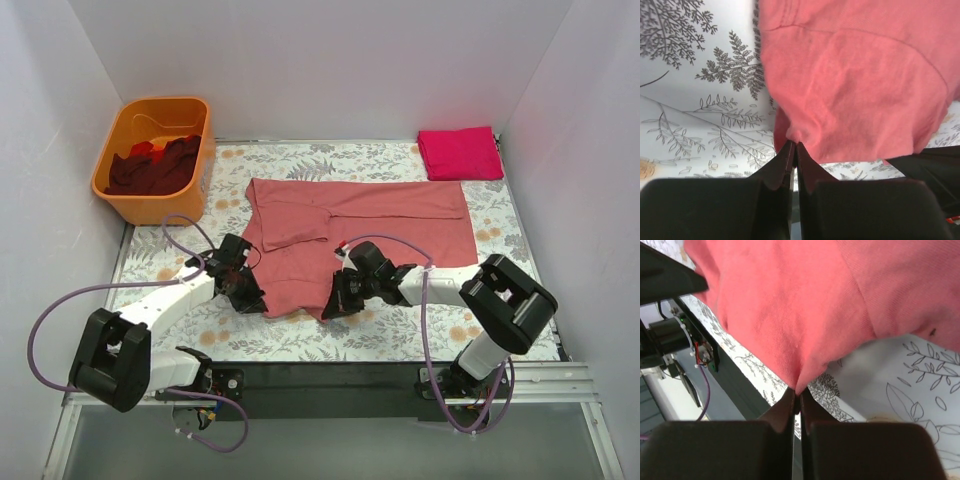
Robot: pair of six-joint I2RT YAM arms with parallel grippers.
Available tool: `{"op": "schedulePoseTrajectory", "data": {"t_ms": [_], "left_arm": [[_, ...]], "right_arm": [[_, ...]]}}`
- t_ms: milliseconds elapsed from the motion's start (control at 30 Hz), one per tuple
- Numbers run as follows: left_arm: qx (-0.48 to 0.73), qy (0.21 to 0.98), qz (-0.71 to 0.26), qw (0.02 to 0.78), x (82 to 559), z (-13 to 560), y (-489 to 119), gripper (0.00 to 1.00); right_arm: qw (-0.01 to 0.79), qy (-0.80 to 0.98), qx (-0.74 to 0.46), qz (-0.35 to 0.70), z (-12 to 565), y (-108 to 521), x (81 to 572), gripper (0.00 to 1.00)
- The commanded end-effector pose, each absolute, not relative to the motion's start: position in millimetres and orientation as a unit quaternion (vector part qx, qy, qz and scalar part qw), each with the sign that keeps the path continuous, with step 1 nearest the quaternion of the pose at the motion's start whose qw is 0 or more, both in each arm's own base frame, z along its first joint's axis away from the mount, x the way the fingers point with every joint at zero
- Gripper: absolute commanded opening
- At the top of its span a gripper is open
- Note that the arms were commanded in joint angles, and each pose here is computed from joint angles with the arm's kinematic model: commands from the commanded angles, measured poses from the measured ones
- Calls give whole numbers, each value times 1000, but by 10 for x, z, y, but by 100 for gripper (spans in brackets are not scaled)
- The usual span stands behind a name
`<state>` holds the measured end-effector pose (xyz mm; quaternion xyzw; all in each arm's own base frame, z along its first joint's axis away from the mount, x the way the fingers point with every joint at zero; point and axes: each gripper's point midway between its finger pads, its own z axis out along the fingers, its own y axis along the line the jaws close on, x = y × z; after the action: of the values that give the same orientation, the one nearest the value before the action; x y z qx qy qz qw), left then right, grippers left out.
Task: Fold and stack the t-shirts
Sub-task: Fold the tshirt
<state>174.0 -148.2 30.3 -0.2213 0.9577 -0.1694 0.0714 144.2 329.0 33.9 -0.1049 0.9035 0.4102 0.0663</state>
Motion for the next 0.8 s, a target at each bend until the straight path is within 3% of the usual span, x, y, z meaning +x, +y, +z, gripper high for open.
{"op": "schedulePoseTrajectory", "data": {"t_ms": [0,233,400,533,667,767], "left_arm": [[-211,957,-161,120,1988,685,-1465,0],[-183,970,-133,84,1807,927,-1382,0],[-179,972,-141,53,1555,944,-1360,2],[-178,972,-142,50,1469,987,-1328,15],[-188,967,-146,93,1657,1055,-1328,52],[-198,968,-102,113,1821,907,-1203,61]], "right_arm": [[84,889,-128,431,665,3341,1483,1],[47,895,-169,411,773,3119,1342,2],[0,892,-203,403,702,3018,1162,30],[50,906,-210,365,771,2860,1367,45],[126,936,-167,283,834,2332,1749,53],[183,955,-102,211,804,1751,2120,54]]}}
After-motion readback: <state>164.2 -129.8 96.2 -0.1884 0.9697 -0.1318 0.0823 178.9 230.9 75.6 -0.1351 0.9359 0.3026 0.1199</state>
